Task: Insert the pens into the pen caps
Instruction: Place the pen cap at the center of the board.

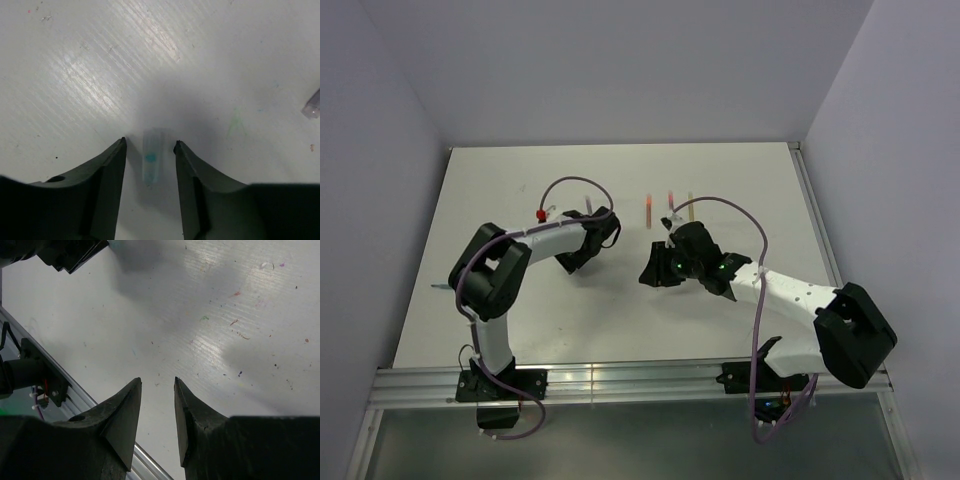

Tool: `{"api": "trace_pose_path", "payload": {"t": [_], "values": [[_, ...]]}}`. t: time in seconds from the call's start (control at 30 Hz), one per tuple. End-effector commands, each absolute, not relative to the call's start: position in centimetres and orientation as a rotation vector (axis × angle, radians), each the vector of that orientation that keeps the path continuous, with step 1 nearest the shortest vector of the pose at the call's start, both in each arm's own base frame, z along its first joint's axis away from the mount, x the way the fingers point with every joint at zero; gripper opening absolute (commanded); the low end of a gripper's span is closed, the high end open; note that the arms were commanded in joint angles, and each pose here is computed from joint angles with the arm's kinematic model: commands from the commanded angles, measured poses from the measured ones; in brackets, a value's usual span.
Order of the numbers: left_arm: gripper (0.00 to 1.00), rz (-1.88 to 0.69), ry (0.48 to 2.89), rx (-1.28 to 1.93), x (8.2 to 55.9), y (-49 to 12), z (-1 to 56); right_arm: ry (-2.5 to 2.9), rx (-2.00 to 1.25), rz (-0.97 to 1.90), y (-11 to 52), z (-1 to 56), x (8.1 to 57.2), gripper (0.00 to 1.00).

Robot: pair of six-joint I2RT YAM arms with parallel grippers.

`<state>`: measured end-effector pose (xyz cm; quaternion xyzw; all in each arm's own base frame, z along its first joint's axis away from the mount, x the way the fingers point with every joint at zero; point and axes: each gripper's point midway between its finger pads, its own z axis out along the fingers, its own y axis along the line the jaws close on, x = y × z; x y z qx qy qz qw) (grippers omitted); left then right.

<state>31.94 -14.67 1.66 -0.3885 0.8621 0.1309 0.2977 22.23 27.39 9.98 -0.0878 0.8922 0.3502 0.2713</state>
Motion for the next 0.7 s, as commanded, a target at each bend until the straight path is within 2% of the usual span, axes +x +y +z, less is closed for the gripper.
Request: {"api": "trace_pose_path", "payload": {"t": [0.0, 0.07, 0.3, 0.43, 0.67], "values": [[0.51, 0.281, 2.365, -1.067, 30.5, -16.0, 0.2, 2.384, -0.217, 0.929, 27.4, 10.2, 23.1, 0.4], [0.59, 0.249, 2.346, -1.063, 30.7, -16.0, 1.1, 2.387, -0.221, 0.935, 27.5, 10.2, 23.1, 0.4], [0.64, 0.281, 2.119, -1.206, 31.9, -12.9, 7.6, 2.388, -0.243, 0.938, 27.7, 10.2, 22.9, 0.4], [0.67, 0.386, 1.923, -1.521, 31.3, -6.5, 10.0, 2.385, -0.261, 0.975, 28.0, 10.4, 22.6, 0.4], [0.65, 0.442, 1.667, -1.92, 30.4, 4.1, 9.4, 2.371, -0.287, 1.0, 28.0, 11.1, 22.1, 0.4]]}}
